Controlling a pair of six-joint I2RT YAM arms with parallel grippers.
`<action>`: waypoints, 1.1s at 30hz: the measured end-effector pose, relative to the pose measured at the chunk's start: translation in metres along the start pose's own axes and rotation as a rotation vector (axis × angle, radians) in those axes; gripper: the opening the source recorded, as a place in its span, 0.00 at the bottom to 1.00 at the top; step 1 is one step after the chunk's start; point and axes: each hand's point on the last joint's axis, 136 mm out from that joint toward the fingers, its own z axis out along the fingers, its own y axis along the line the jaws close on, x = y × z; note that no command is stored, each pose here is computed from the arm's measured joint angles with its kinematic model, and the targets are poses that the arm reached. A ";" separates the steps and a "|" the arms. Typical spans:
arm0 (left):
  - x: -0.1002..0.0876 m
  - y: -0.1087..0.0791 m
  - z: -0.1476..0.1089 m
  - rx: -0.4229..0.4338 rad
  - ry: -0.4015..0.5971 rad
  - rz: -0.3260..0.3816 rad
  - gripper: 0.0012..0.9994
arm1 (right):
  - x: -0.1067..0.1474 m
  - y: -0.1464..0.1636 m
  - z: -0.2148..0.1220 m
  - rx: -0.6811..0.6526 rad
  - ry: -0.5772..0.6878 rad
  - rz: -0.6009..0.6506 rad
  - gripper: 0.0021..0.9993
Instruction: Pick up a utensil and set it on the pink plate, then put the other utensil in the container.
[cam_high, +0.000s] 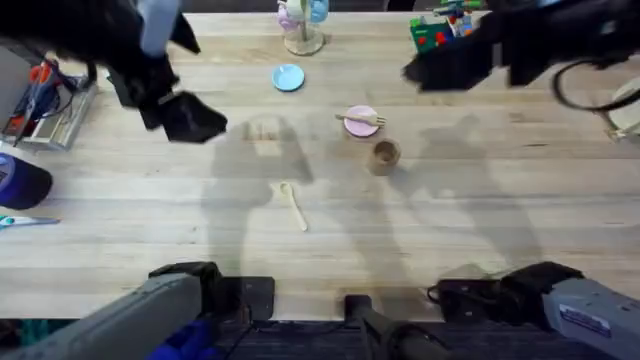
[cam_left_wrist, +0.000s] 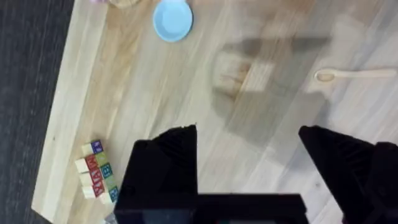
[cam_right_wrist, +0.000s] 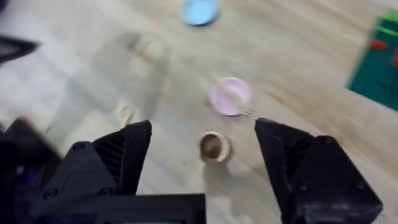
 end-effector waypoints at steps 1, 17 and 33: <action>0.004 -0.004 0.003 -0.006 0.008 0.001 0.99 | 0.000 0.012 0.003 -0.022 0.008 -0.027 1.00; 0.038 -0.015 0.053 -0.033 0.027 -0.001 0.99 | 0.042 0.110 0.069 -0.089 0.244 -0.190 1.00; 0.070 0.013 0.094 0.044 -0.078 -0.148 0.99 | 0.065 0.125 0.104 0.045 0.323 -0.105 1.00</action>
